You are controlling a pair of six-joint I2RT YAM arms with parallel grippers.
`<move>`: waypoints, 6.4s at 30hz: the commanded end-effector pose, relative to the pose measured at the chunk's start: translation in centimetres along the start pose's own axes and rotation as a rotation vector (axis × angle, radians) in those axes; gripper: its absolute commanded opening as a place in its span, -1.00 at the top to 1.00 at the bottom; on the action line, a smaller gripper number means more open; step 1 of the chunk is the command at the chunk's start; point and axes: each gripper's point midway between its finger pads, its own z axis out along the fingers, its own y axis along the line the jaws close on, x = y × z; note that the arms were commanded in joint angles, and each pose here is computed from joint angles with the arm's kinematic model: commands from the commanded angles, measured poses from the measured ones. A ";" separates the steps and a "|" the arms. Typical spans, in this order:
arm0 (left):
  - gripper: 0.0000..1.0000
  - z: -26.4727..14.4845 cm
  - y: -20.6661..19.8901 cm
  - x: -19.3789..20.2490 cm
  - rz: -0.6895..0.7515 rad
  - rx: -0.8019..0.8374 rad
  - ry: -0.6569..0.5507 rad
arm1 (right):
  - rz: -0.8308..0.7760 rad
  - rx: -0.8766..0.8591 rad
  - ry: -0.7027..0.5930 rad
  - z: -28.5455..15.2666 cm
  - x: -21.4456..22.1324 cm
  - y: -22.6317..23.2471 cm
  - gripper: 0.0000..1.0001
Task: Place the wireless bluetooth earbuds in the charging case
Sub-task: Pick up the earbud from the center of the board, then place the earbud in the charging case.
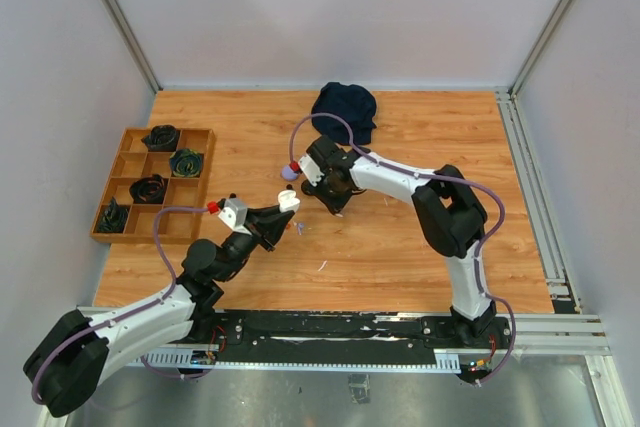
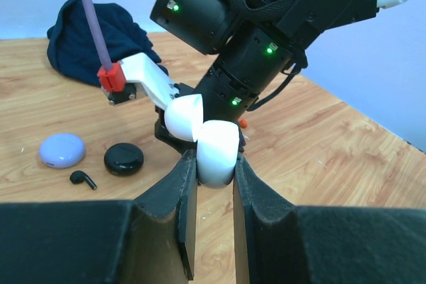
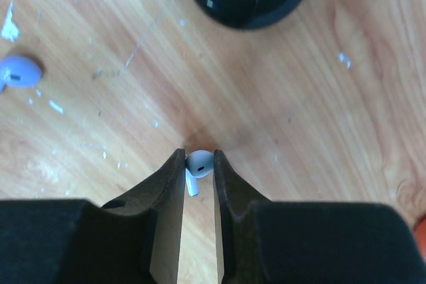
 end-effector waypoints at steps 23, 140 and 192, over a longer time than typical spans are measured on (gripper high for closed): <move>0.97 -0.8 -3.5 -2.1 0.152 0.229 -0.108 | 0.182 0.028 -0.768 -22.1 -4.4 3.1 0.66; 0.99 -2.4 -8.2 -5.9 0.109 0.476 -0.291 | -0.120 -0.235 -1.199 -30.1 -5.8 15.9 0.16; 0.99 -1.0 -9.6 -5.1 0.194 0.561 -0.211 | -0.108 -0.267 -0.692 -26.3 -5.0 16.4 0.62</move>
